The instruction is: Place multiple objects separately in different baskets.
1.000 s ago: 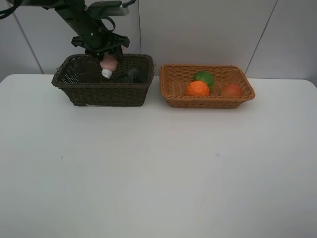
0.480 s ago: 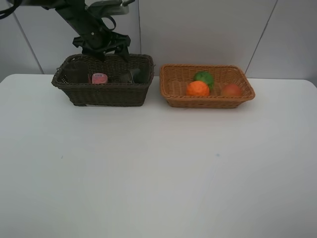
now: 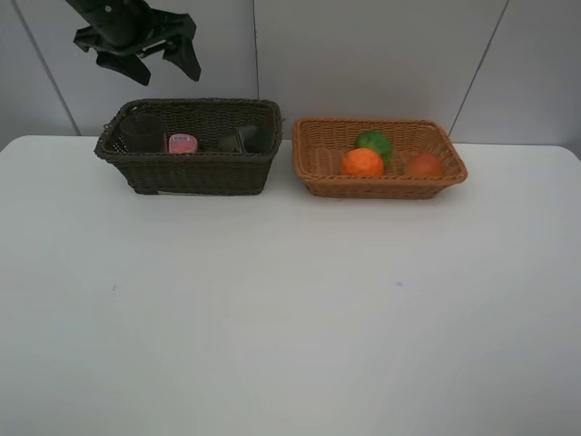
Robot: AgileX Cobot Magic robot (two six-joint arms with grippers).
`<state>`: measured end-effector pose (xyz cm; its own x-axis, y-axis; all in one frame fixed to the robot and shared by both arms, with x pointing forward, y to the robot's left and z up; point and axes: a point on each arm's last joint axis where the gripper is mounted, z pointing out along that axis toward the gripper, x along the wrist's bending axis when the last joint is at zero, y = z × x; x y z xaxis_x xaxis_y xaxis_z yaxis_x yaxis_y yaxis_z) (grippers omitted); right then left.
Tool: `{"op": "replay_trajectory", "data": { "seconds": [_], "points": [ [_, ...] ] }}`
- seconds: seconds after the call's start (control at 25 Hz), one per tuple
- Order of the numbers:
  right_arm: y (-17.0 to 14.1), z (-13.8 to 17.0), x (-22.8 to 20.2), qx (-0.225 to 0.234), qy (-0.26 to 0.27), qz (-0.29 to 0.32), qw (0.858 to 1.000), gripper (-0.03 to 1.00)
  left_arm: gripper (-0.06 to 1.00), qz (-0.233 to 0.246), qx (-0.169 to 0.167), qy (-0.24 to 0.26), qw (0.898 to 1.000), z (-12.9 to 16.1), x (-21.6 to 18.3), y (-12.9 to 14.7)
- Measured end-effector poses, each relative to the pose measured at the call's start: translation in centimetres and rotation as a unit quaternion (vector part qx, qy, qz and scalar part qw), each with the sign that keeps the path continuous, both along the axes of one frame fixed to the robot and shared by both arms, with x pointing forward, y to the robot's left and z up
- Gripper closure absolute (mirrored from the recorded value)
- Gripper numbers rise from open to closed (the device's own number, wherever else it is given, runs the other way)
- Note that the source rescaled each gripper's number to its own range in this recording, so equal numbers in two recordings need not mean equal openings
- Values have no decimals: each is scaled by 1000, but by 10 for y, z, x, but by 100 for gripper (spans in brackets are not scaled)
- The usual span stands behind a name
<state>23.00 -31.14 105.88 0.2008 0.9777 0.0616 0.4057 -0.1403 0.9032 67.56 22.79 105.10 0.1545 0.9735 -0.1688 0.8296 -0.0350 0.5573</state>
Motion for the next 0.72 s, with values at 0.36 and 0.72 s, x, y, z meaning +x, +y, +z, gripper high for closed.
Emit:
{"op": "replay_trajectory", "data": {
  "seconds": [0.36,0.72],
  "points": [
    [0,0,0,0,0,0,1000,10,-6,108,30,-27,993,50,-129,94],
    [0,0,0,0,0,0,1000,10,-6,111,25,-115,987,73,-274,80]
  ]
}}
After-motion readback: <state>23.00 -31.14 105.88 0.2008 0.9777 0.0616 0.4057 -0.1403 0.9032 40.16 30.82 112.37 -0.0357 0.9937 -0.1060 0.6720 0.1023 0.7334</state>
